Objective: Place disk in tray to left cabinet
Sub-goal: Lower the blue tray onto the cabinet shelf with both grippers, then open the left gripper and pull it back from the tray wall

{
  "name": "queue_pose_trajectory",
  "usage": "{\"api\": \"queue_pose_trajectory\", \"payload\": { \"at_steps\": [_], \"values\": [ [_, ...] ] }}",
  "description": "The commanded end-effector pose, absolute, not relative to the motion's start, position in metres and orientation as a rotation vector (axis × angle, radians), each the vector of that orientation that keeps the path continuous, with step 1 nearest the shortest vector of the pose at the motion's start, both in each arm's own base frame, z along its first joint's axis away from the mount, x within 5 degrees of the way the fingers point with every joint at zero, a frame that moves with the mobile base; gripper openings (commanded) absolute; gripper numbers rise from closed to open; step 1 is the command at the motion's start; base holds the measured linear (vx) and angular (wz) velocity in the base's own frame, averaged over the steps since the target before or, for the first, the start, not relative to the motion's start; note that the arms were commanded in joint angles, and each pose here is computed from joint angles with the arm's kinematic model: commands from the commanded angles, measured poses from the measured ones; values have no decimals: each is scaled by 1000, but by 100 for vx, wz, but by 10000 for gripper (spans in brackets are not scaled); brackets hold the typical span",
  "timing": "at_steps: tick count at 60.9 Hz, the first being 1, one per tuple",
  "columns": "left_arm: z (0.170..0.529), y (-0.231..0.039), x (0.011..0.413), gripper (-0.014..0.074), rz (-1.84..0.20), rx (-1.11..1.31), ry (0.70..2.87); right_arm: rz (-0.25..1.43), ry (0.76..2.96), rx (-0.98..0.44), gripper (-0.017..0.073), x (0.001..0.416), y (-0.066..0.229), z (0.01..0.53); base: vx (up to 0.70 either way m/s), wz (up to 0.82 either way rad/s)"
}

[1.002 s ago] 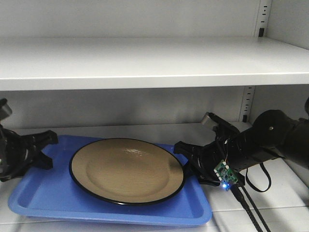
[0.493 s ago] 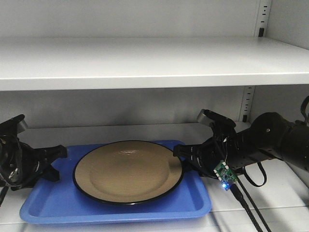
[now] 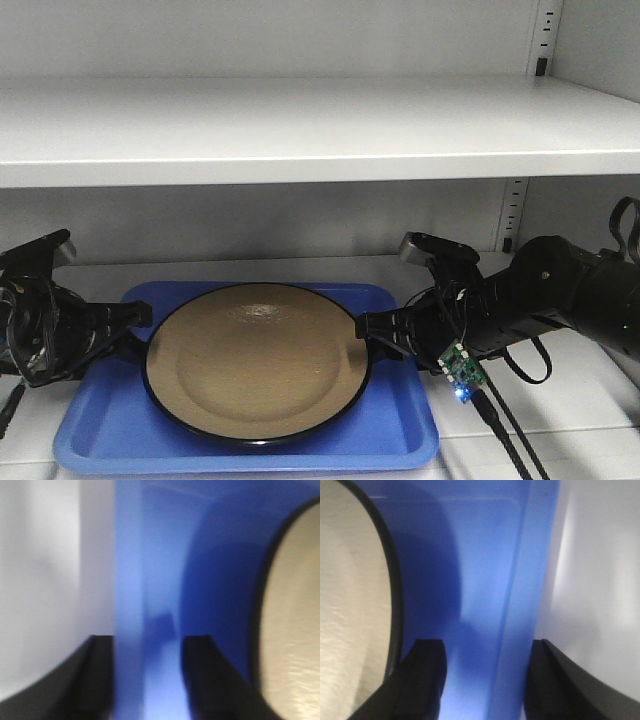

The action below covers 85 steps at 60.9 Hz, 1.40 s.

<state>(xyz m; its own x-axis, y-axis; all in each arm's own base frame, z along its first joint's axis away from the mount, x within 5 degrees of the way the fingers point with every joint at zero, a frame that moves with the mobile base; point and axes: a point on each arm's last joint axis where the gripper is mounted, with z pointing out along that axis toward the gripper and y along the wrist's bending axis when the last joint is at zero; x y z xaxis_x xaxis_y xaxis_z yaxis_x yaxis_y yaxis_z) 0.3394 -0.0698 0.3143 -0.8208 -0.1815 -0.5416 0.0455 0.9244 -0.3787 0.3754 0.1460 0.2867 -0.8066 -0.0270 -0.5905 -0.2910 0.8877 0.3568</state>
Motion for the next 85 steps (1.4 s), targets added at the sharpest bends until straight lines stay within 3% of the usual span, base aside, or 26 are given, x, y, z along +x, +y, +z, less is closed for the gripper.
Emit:
{"api": "queue_pose_trajectory", "payload": {
  "at_steps": [1, 23, 37, 63, 85],
  "values": [
    [347, -73, 338, 495, -551, -101, 2324, 595, 2308, -208, 407, 374, 146, 322, 0, 0],
    [345, -66, 339, 499, -402, -23, 2321, 490, 2241, -200, 407, 380, 140, 325, 0, 0],
    [345, -66, 340, 499, -402, -25, 2317, 480, 2223, -200, 407, 381, 139, 326, 0, 0],
    [346, -66, 340, 499, -402, -26, 2315, 254, 2225, -296, 407, 384, 128, 323, 0, 0],
    [346, -66, 340, 499, -402, -27, 2308, 254, 2227, -292, 407, 384, 128, 323, 0, 0]
  ]
}}
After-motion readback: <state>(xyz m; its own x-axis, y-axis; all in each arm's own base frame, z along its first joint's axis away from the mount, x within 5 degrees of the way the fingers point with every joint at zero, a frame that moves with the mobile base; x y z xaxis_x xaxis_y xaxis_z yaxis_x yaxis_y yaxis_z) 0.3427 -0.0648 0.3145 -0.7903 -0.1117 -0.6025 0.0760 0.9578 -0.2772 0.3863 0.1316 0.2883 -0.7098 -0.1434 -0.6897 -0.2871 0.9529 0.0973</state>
